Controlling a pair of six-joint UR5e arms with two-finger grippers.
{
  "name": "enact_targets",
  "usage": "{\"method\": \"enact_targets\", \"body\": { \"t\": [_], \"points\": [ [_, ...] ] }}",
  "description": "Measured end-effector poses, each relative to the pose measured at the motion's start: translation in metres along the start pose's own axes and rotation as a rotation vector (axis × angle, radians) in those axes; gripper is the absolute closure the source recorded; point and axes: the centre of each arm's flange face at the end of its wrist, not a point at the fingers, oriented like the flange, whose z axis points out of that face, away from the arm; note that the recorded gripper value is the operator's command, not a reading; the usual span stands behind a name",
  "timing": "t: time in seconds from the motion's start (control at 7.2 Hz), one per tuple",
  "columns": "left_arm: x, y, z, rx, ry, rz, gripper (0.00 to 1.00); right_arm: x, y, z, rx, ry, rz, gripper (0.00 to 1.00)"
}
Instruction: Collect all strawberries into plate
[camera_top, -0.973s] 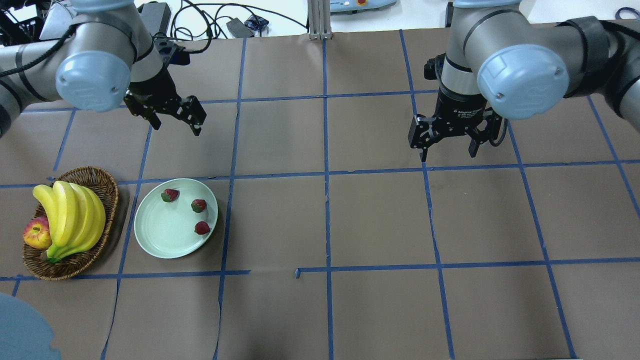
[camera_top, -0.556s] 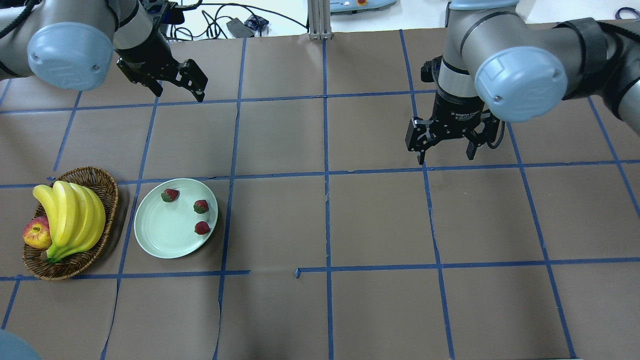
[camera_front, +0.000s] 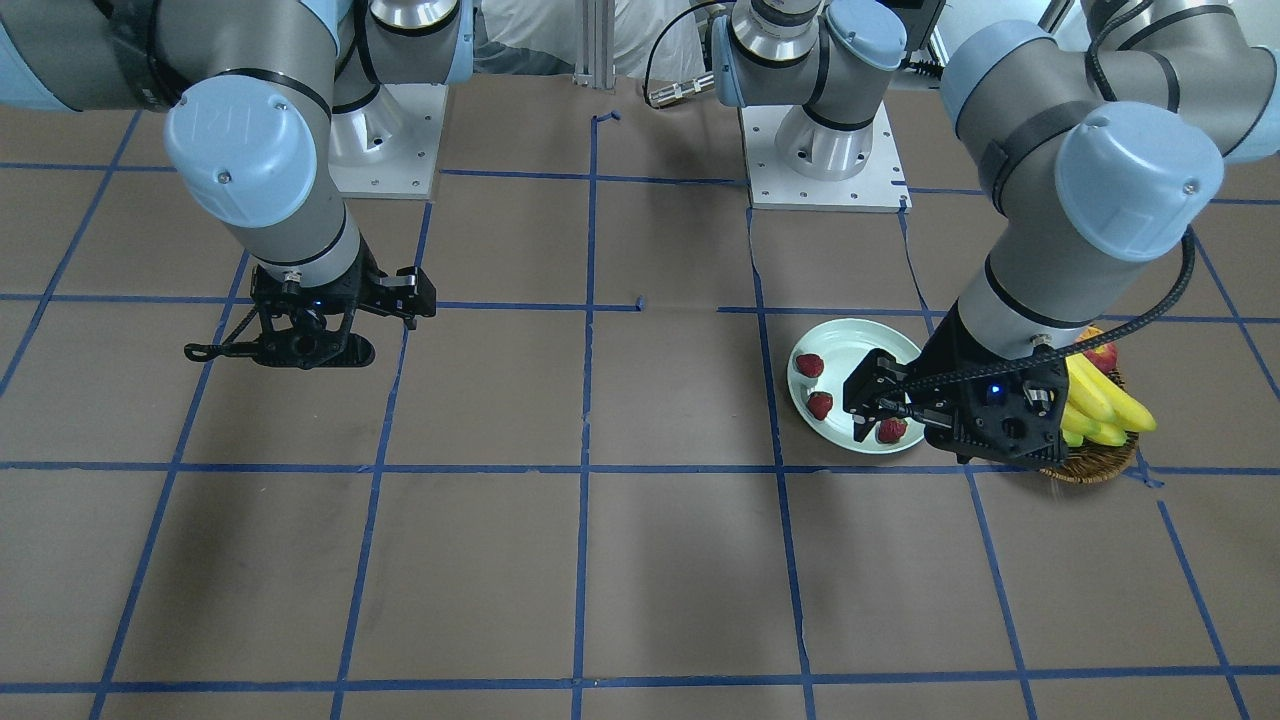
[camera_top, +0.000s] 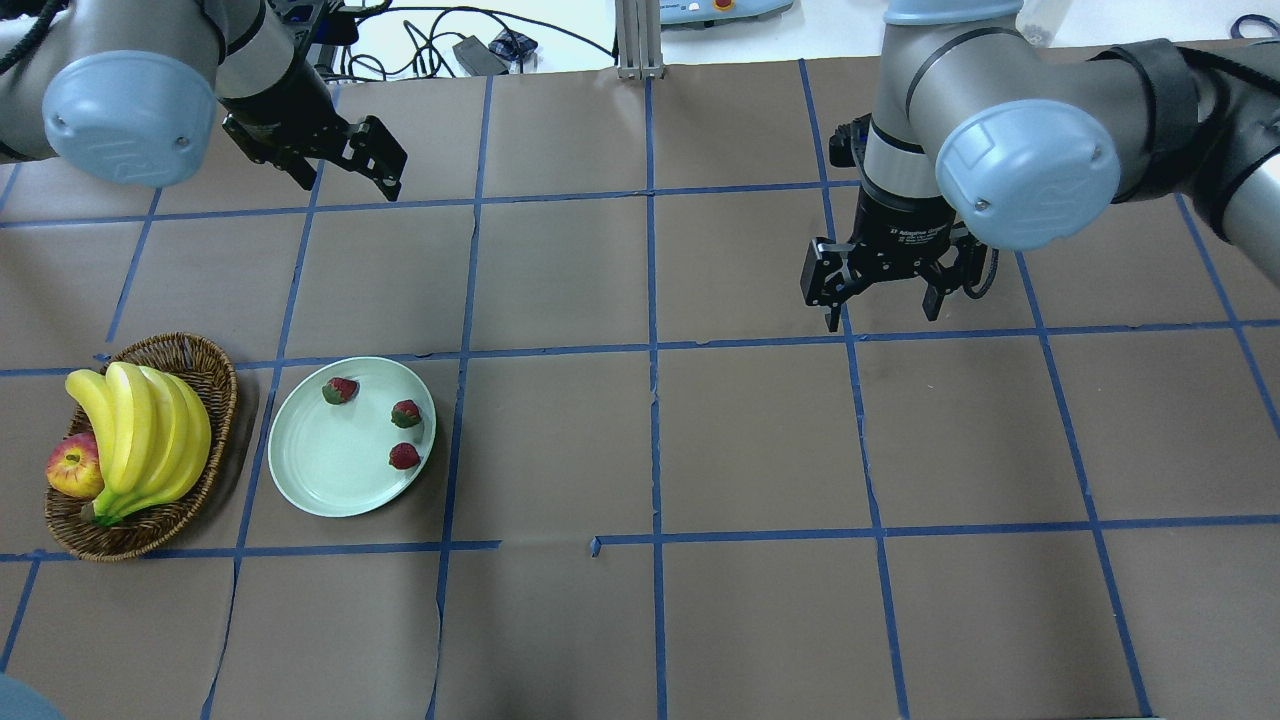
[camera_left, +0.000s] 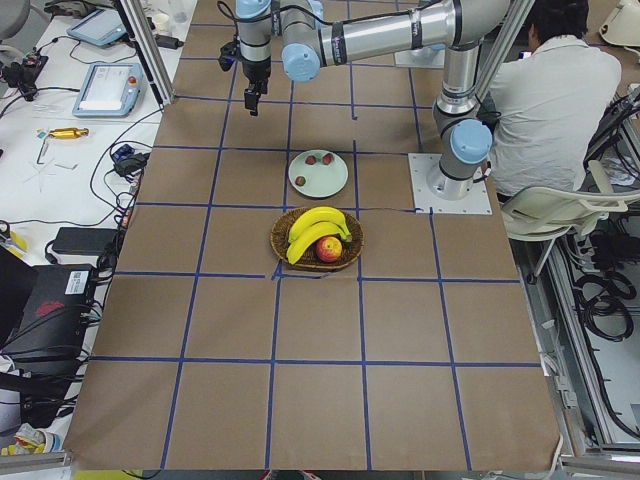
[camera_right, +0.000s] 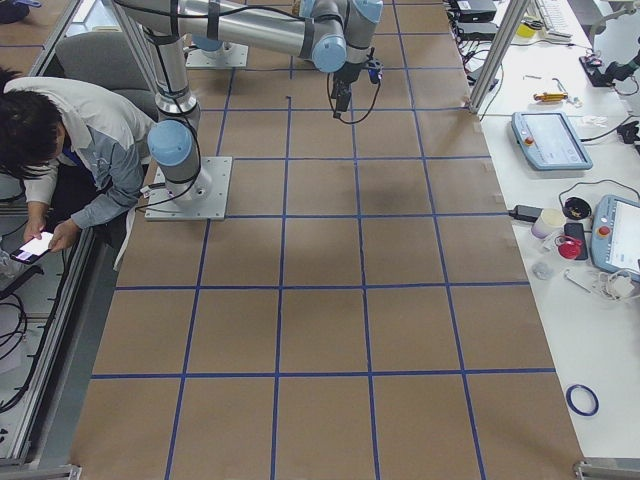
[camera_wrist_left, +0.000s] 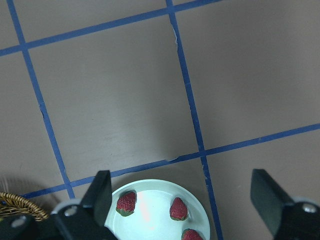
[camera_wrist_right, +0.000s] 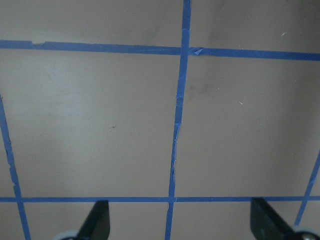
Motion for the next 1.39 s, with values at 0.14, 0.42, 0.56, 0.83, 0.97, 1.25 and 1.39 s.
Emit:
{"method": "enact_targets", "body": {
  "t": [0.14,0.42,0.56,0.83,0.97,1.25,1.39],
  "points": [
    [-0.002,-0.001,0.001,0.008,-0.003,-0.001,0.00,-0.001,0.002,-0.002,0.000,-0.002,-0.001,0.00],
    [-0.001,0.002,0.012,-0.012,0.003,-0.003,0.00,-0.001,0.006,-0.004,-0.001,0.013,-0.004,0.00],
    [0.005,0.013,0.018,-0.074,0.012,-0.013,0.00,0.000,0.007,-0.008,0.003,0.035,-0.006,0.00],
    [0.014,0.027,0.006,-0.138,-0.021,-0.117,0.00,0.003,0.010,-0.024,0.013,0.052,-0.003,0.00],
    [0.025,0.032,-0.010,-0.133,-0.043,-0.140,0.00,0.006,0.016,-0.044,0.012,0.054,0.001,0.00],
    [0.055,0.055,-0.043,-0.156,-0.104,-0.109,0.00,0.008,0.031,-0.093,0.022,0.041,0.005,0.00],
    [0.066,0.067,-0.056,-0.161,-0.119,-0.100,0.00,0.007,0.035,-0.109,0.037,0.029,0.013,0.00]
  ]
}}
